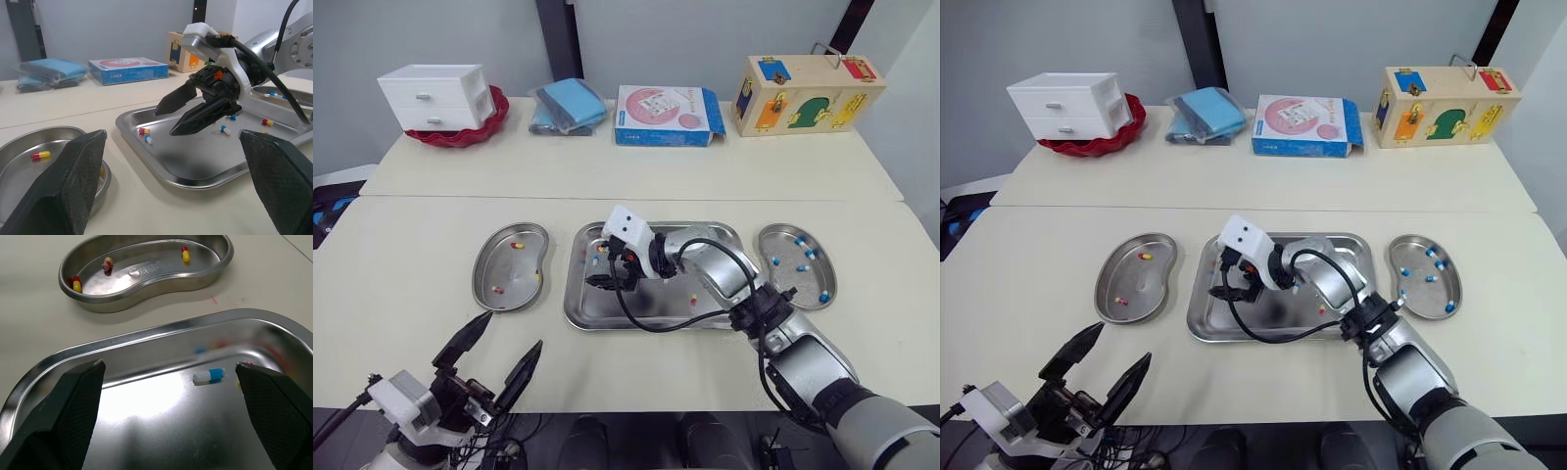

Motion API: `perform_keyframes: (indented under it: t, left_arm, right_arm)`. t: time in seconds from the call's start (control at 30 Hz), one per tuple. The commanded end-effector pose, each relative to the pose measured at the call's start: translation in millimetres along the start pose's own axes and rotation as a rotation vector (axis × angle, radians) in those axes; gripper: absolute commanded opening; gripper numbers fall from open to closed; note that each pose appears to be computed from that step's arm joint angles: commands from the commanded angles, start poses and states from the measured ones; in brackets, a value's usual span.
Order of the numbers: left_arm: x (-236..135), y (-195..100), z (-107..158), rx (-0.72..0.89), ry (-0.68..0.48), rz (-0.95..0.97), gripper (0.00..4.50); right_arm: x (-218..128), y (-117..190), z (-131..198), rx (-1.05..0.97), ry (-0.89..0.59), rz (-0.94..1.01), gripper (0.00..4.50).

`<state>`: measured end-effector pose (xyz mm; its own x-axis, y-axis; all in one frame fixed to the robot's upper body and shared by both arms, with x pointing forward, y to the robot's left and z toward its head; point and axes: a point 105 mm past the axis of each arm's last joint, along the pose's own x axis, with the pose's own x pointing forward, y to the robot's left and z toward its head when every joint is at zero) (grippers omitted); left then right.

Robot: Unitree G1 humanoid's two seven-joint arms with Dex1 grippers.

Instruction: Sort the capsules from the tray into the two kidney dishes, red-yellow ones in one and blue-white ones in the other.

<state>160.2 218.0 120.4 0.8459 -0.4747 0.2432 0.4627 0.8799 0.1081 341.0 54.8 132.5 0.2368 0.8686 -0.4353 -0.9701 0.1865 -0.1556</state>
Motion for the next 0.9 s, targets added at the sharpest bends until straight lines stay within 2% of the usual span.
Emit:
perform_keyframes:
  t: [0.03,0.07,0.17,0.3,0.9]
  left_arm:
    - [-0.7,-3.8,5.2,0.017,-0.008,0.000,4.50]
    - [-1.2,-3.9,5.0,0.017,-0.007,0.001,4.50]
    - [-3.6,-5.0,4.1,0.017,-0.004,0.004,4.50]
    - [-6.0,-5.8,3.5,0.018,0.000,0.006,4.50]
    - [0.6,-5.9,9.1,0.029,0.007,-0.007,4.50]
  right_arm:
    - [3.5,0.0,15.5,-0.081,-0.026,0.038,4.46]
    - [5.5,-2.7,15.8,-0.077,-0.023,0.029,4.46]
    - [10.4,-11.0,17.3,-0.077,-0.021,0.002,3.88]
    - [14.4,-15.4,16.6,-0.084,-0.017,-0.003,2.43]
    - [25.1,-24.8,8.7,-0.072,-0.009,-0.028,2.43]
